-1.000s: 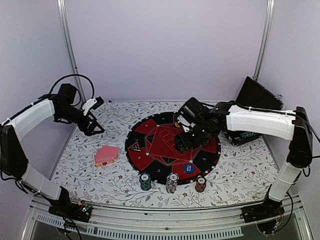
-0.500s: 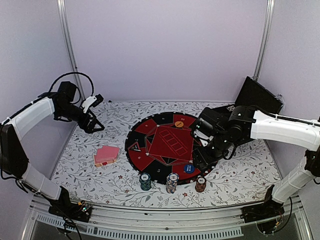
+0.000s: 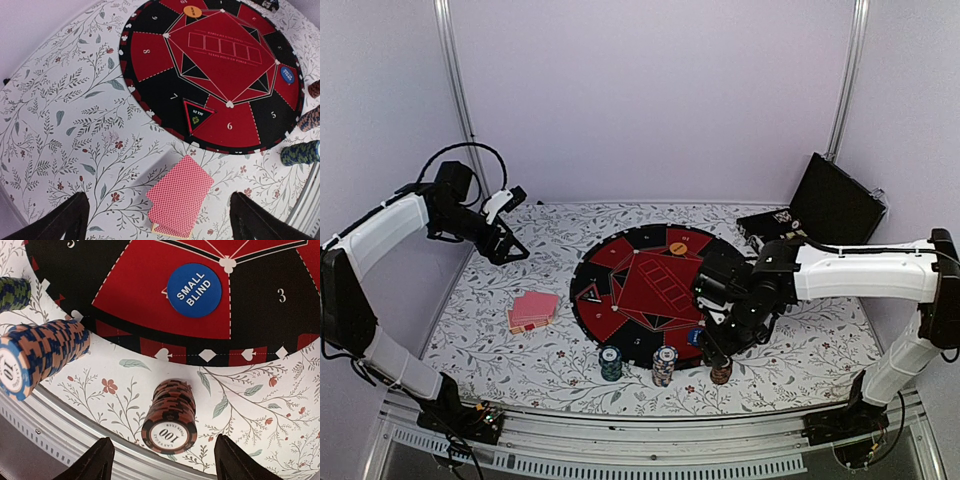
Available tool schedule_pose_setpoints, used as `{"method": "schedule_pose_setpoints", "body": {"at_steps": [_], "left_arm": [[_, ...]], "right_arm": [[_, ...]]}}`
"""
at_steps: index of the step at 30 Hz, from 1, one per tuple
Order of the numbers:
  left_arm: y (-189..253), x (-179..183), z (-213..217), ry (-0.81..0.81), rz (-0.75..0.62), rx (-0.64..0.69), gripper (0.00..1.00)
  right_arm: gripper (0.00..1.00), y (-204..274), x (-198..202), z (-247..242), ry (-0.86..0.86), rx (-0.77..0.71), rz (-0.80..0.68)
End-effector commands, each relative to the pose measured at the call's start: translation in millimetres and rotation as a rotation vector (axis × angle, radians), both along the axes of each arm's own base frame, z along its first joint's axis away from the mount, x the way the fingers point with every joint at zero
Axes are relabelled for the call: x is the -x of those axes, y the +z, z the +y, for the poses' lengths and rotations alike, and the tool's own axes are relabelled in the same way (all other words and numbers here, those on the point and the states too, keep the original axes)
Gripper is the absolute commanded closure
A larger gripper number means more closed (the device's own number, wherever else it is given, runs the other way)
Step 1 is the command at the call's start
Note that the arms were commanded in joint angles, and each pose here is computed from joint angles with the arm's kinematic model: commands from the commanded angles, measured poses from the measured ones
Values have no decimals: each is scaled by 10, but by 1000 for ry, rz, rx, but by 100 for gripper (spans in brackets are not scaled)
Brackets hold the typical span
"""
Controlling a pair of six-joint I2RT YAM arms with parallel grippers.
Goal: Distribute texas hold em gaming equipment
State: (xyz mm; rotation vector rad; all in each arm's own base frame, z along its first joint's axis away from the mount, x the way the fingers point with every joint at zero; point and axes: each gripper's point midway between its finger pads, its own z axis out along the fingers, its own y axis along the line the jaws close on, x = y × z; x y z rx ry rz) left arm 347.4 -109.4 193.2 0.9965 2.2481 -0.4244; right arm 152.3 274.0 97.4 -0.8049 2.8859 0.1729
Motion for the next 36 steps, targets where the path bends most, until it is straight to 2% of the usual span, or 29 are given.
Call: {"method": "schedule_pose_setpoints", "body": {"at_steps": [1,8,28,36], "left_arm": [[150,2,-37,-9,-35,6,0],[143,-5,-39,-10,-33,7,0],[177,-14,-36,-10,-43,4,0],[213,-10,-24,-11,-59,-5,0]], "right_arm": [[27,-169,-28,62,19,21,-5],[29,-283,-58,22,22,72,-20],[51,-402,-17,-68,31,134,-28],[48,-444,15,-87,36,142,-19]]}}
